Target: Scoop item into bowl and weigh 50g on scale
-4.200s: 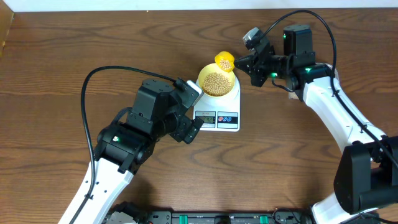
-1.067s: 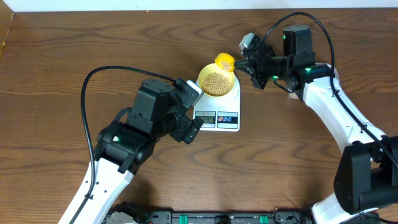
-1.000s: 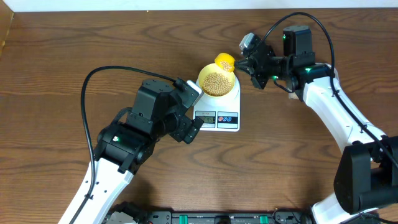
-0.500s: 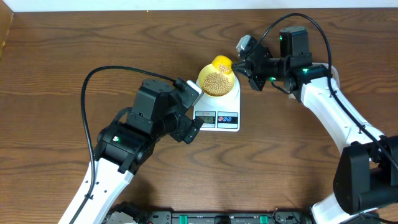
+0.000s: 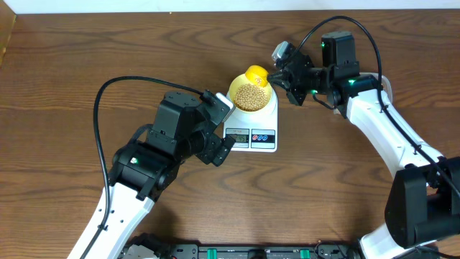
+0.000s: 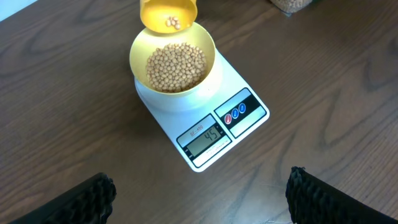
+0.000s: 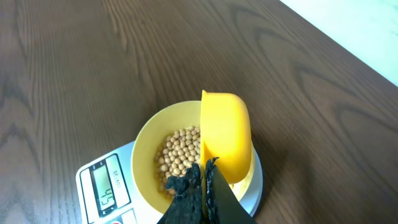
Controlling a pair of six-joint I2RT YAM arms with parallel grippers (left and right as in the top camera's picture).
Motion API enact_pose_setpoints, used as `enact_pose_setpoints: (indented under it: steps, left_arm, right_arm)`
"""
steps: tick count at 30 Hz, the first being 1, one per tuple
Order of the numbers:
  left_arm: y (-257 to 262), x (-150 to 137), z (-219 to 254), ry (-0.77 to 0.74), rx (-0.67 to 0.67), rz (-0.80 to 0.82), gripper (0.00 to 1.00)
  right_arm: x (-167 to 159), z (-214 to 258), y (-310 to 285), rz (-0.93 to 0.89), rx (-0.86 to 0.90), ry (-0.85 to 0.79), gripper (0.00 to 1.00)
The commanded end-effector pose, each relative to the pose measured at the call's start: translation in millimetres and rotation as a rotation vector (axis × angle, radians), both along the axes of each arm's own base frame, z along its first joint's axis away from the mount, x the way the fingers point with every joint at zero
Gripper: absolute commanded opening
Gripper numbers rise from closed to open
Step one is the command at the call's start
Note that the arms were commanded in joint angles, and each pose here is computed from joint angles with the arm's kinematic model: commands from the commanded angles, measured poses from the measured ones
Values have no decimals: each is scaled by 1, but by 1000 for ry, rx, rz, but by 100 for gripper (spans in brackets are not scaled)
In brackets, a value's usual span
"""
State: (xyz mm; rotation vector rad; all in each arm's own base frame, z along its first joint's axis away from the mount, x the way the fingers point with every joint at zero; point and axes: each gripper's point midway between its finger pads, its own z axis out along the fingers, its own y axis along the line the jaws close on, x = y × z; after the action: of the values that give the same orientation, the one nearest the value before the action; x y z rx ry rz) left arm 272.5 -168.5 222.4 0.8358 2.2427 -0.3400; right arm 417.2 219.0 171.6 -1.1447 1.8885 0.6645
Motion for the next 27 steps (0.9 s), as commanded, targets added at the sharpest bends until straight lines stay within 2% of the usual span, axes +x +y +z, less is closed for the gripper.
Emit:
enact_pose_setpoints:
  steps: [1,10,27]
  left_arm:
    - [2,1,5,-10,-9,14,90]
    - [2,1,5,-10,-9,14,90]
    - [2,1,5,-10,-9,14,90]
  right_arm:
    - [-2,-3,3,-24,23,59,1]
    - [-5,-1,6,-166,149,300,1]
    - [-4,0,5,-169,147,292,1]
